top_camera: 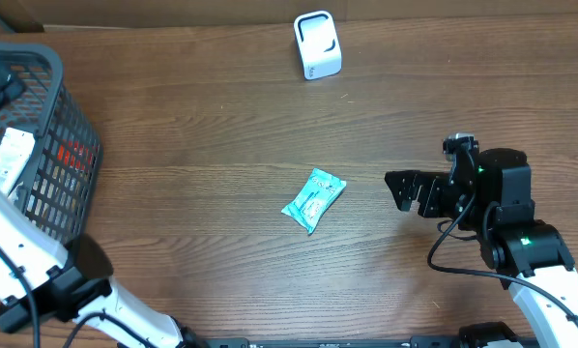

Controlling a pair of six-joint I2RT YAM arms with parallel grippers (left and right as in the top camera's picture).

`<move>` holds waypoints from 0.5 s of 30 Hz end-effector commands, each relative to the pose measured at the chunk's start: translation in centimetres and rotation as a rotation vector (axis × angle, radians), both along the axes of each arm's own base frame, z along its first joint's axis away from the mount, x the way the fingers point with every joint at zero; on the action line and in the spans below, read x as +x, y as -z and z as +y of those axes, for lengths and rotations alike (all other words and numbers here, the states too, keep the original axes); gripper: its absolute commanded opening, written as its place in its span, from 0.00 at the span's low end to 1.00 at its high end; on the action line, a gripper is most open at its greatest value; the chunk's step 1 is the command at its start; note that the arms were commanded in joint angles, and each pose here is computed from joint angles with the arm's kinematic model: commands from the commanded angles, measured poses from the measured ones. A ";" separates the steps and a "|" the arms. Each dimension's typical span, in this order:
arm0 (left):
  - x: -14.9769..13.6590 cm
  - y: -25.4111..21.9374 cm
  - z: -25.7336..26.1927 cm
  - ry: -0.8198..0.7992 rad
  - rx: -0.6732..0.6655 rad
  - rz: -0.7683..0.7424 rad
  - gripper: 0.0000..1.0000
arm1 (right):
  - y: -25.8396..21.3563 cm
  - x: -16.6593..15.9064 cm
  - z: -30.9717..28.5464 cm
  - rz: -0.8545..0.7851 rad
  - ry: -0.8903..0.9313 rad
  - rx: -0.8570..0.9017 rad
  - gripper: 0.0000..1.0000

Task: Scan the item barcode
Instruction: 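Carry the green pack out and drop it on the table center, then return the left gripper into the basket and grasp the clear beige bag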

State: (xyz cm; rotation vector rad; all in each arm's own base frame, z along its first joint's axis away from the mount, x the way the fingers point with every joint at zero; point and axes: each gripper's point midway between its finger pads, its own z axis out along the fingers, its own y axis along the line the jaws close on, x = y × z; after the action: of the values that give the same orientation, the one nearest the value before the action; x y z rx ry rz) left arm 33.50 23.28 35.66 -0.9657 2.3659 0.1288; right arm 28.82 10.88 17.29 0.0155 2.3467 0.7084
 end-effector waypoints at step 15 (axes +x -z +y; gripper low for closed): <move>-7.9 11.2 9.3 -0.326 -0.057 0.202 0.99 | -1.3 0.6 -0.1 -0.037 0.001 0.006 1.00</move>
State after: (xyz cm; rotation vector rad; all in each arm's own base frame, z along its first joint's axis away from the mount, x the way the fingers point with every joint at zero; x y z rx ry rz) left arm 26.49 32.86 25.16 -1.4548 2.3382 0.2659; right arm 28.89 10.89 17.38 0.0148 2.3423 0.7093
